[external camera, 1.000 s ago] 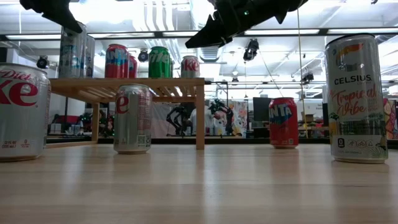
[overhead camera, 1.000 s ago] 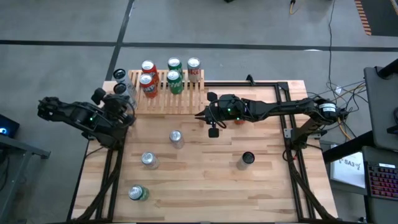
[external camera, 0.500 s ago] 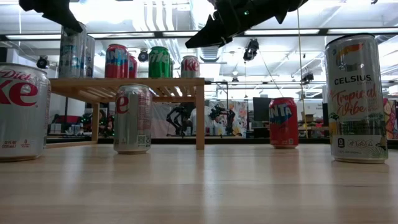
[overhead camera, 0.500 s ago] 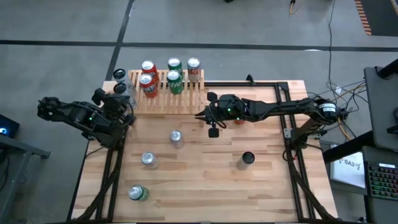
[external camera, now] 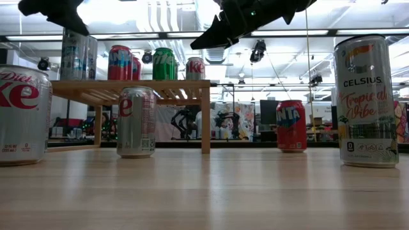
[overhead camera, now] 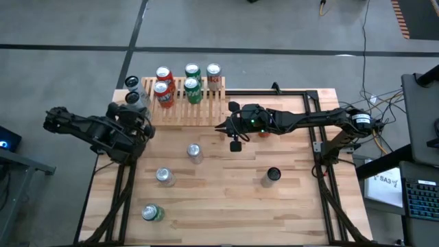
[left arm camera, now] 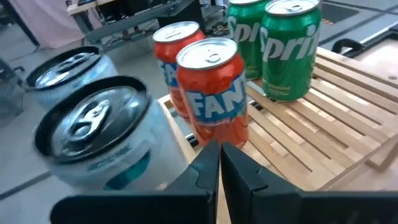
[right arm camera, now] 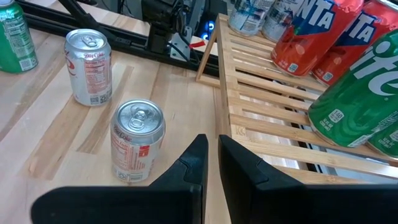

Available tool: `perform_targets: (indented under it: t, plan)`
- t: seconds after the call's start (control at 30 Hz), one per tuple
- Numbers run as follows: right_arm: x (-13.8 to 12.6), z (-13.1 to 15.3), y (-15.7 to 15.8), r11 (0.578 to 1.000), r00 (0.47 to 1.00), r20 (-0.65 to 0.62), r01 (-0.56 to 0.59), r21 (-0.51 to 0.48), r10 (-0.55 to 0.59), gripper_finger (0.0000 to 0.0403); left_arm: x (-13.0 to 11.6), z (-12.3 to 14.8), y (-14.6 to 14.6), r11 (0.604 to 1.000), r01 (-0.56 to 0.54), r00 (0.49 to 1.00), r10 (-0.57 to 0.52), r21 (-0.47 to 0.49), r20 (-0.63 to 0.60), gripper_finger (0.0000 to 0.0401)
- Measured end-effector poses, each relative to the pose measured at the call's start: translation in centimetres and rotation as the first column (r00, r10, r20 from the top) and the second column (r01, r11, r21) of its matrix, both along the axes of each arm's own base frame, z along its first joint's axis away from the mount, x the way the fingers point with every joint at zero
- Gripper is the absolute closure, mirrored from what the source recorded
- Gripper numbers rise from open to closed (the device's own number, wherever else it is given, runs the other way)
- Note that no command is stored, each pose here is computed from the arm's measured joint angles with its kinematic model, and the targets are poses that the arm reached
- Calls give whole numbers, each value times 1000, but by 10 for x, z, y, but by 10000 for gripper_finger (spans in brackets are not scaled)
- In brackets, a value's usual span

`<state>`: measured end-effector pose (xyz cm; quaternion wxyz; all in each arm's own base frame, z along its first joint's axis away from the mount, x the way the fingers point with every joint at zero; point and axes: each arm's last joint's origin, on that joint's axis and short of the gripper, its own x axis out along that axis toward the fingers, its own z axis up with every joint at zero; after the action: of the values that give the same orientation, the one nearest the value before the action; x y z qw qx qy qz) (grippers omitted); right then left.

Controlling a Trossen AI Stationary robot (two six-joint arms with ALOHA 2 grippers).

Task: Place canned beverage on shelf
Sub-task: Put the top white/blue soda can on the shelf aligned with the other white/blue soda can

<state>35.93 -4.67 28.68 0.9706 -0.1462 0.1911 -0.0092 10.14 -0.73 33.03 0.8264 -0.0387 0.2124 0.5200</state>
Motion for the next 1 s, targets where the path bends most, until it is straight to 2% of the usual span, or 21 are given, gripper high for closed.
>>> perform_targets:
  t: [0.4, 0.73, 1.0]
  plan:
    - [0, 0, 0, 1000, 1000, -1, 0, 0, 0, 376, -2, -16, 1, 999, -42, 999, 42, -10, 31, 401]
    - [0, 0, 0, 1000, 1000, -2, 0, 0, 0, 376, -3, -17, 2, 998, -53, 997, 52, 34, 55, 401]
    - [0, -1, 0, 1000, 1000, -7, -1, -1, 1, 376, -6, -17, 3, 998, -56, 997, 55, 7, 62, 401]
